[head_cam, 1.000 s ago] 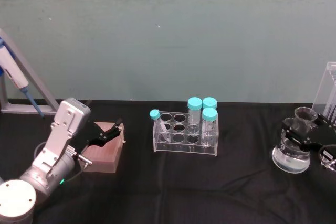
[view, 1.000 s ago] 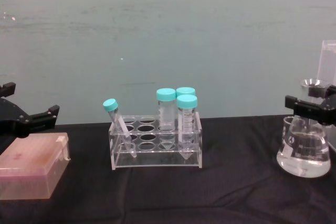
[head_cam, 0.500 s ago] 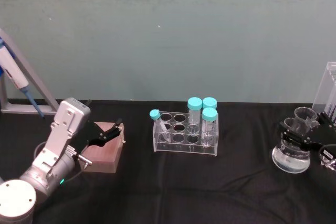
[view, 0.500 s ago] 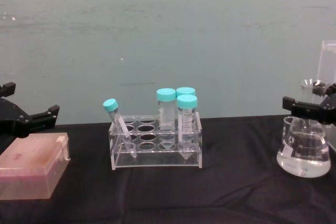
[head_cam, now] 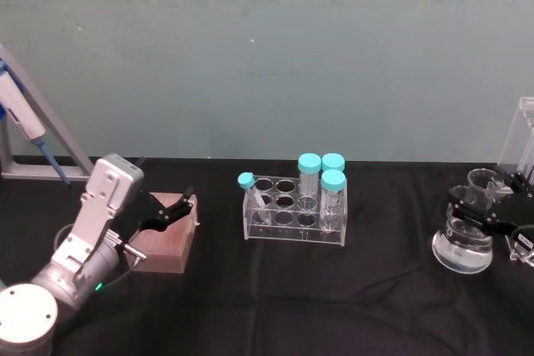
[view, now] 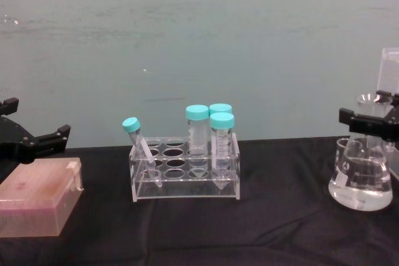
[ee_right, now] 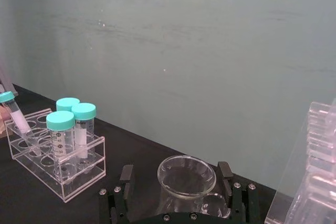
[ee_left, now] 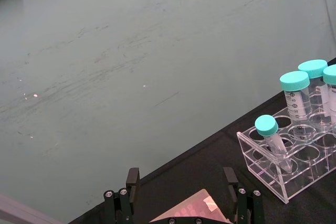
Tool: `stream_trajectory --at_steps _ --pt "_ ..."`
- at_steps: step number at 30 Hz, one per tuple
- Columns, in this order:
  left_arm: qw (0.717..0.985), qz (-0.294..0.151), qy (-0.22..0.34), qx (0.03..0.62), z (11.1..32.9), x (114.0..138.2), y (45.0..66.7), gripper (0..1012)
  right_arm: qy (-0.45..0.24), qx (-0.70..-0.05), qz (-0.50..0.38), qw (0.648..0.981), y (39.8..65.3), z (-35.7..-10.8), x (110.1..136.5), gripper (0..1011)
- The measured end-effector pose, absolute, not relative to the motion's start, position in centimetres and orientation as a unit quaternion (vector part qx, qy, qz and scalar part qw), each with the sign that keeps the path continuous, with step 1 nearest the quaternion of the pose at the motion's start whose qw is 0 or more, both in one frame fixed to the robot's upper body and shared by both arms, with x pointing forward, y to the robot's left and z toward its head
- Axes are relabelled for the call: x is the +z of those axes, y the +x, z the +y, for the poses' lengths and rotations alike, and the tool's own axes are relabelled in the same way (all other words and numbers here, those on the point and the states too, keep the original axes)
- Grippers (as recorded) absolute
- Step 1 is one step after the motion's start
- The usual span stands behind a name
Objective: Place the experimental apparatus aside using one hand.
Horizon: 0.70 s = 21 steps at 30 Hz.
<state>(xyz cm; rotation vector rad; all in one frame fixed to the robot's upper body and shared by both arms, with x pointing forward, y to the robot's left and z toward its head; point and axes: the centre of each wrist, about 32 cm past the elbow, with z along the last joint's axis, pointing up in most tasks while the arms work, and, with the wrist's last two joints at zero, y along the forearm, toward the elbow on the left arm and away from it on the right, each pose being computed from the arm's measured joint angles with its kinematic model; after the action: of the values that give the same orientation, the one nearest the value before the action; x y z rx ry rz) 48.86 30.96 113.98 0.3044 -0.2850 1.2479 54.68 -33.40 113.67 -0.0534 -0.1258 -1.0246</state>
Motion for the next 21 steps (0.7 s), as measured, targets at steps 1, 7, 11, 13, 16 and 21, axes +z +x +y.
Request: stream_trajectory --at_steps 1,7,11,13,16,21 --pt "0.791 -0.132 0.141 0.58 31.0 114.0 48.9 1000 -0.025 -0.49 -0.061 0.869 54.6 -33.4 113.7 1003" --pt "0.791 -0.132 0.141 0.58 31.0 114.0 48.9 1000 -0.02 -0.492 -0.07 0.867 54.3 -33.5 114.1 1003" --pt "0.791 -0.132 0.141 0.58 31.0 114.0 48.9 1000 -0.017 -0.492 -0.075 0.867 54.1 -33.6 114.3 1003" --pt "0.791 -0.132 0.141 0.58 31.0 114.0 48.9 1000 -0.014 -0.492 -0.079 0.867 53.9 -33.7 114.5 1003" --pt "0.791 -0.132 0.141 0.58 31.0 114.0 48.9 1000 -0.01 -0.49 -0.087 0.868 53.7 -33.7 114.8 1003" --pt "0.791 -0.132 0.142 0.58 31.0 114.0 48.9 1000 -0.005 -0.485 -0.101 0.869 53.4 -33.6 115.4 1003"
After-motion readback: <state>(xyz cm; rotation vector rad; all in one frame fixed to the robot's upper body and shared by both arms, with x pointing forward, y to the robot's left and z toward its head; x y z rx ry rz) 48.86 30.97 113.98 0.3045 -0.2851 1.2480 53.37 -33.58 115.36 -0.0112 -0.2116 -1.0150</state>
